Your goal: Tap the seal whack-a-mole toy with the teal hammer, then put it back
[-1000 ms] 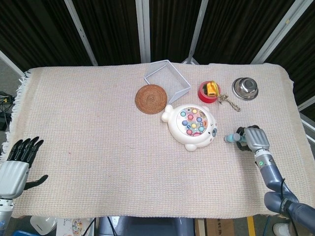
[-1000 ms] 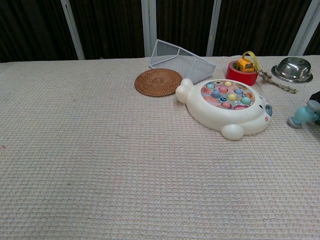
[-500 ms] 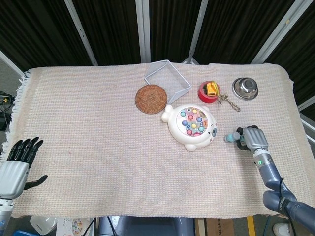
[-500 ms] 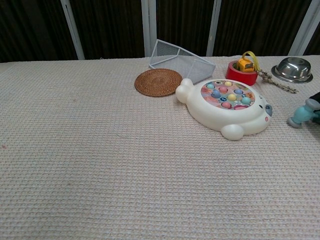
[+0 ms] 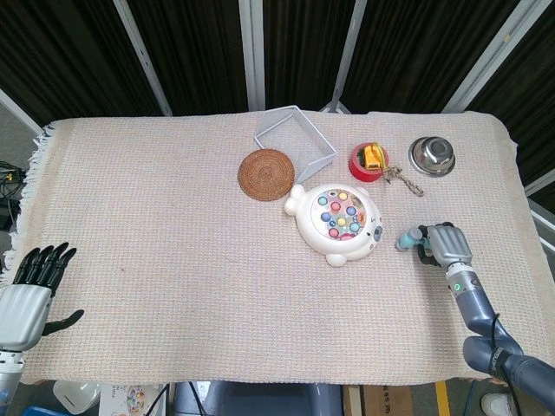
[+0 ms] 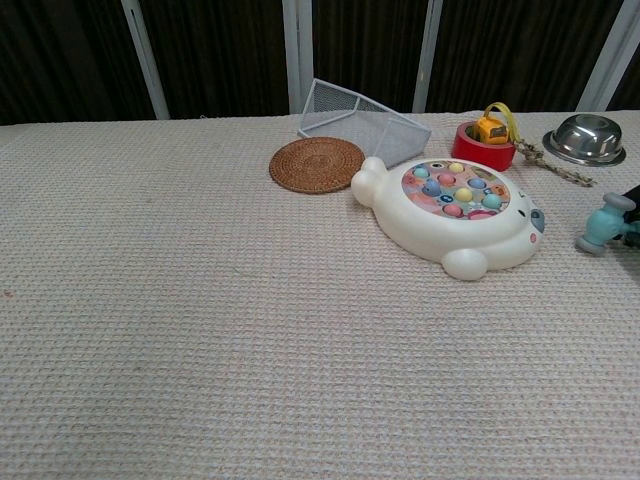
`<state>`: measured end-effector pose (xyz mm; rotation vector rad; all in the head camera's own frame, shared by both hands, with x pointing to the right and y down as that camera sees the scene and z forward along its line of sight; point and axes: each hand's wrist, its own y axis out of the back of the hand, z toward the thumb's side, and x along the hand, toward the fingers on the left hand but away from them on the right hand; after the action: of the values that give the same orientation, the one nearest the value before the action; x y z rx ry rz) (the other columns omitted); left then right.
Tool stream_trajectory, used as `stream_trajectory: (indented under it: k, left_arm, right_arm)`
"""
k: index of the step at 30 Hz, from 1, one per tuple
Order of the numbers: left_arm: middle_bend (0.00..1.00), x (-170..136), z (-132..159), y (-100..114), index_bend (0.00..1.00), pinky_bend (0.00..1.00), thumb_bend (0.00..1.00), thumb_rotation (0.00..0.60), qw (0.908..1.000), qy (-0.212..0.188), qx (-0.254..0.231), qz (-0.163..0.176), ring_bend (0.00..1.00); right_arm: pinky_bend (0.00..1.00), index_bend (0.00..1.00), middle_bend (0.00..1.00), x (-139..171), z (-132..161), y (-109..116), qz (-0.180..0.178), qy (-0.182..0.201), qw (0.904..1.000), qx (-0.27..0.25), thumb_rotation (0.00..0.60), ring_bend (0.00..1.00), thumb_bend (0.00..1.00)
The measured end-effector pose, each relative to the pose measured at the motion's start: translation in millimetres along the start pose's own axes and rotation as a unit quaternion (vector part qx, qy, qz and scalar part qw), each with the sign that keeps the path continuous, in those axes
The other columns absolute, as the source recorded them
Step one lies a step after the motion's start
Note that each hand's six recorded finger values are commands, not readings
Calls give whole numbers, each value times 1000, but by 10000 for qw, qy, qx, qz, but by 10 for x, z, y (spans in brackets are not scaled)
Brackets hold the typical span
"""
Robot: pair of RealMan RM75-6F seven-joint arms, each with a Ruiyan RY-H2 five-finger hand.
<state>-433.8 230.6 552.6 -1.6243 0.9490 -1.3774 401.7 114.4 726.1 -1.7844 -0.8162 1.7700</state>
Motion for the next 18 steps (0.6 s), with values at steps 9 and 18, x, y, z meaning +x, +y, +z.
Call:
stream_trajectory:
  k: [9, 18]
  left_arm:
    - [0, 10, 6, -11, 0, 0, 129, 600, 10000, 1, 3, -29, 0]
    - [0, 26, 15, -16, 0, 0, 128, 600, 10000, -9, 9, -44, 0]
  right_arm:
    - [247, 628, 561, -4, 3, 7, -31, 15, 10000, -12, 600, 398, 641]
    - [311, 738, 643, -1, 32, 65, -193, 92, 9997, -100, 600, 475, 665]
